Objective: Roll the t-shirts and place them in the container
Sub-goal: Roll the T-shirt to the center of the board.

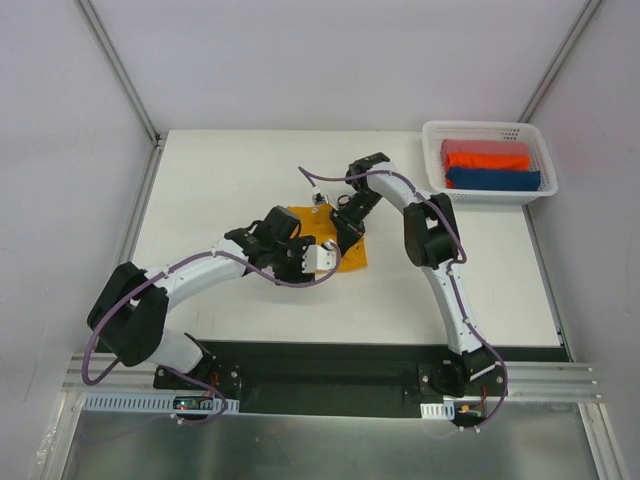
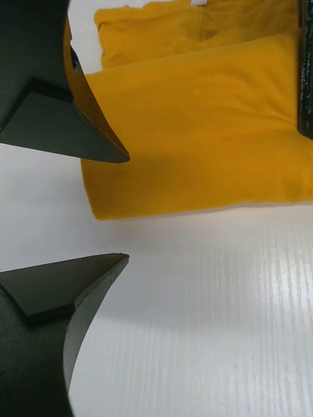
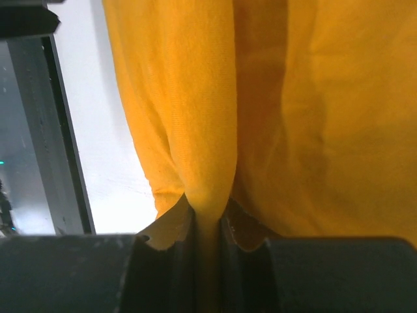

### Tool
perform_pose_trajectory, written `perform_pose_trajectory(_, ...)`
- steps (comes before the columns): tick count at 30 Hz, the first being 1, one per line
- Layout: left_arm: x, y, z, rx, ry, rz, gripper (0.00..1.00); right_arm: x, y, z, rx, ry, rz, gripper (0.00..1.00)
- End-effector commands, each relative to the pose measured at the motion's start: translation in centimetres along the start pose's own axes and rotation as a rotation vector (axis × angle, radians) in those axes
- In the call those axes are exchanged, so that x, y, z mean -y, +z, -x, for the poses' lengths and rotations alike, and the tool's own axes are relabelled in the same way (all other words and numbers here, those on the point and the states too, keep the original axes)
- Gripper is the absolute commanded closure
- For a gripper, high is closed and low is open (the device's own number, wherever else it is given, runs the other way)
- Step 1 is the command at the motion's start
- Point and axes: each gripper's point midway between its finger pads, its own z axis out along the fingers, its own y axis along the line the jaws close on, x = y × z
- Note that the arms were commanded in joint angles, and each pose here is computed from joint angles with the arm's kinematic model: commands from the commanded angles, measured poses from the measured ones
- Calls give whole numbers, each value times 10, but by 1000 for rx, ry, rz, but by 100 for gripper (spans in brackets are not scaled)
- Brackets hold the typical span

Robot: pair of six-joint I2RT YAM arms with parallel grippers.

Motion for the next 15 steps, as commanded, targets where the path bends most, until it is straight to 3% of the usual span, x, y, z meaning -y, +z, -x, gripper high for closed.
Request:
perform_pose_trajectory(1, -22, 13, 12, 29, 113, 96, 42, -47, -7, -28, -120, 258, 161, 83)
perform_pose_trajectory(11, -9, 51, -26, -92, 125, 3, 44, -39, -6, -27, -120, 296, 149, 80)
perform_pose_trajectory(15, -7, 62, -45, -167, 151, -16, 51, -38, -6, -27, -121, 304, 144, 70)
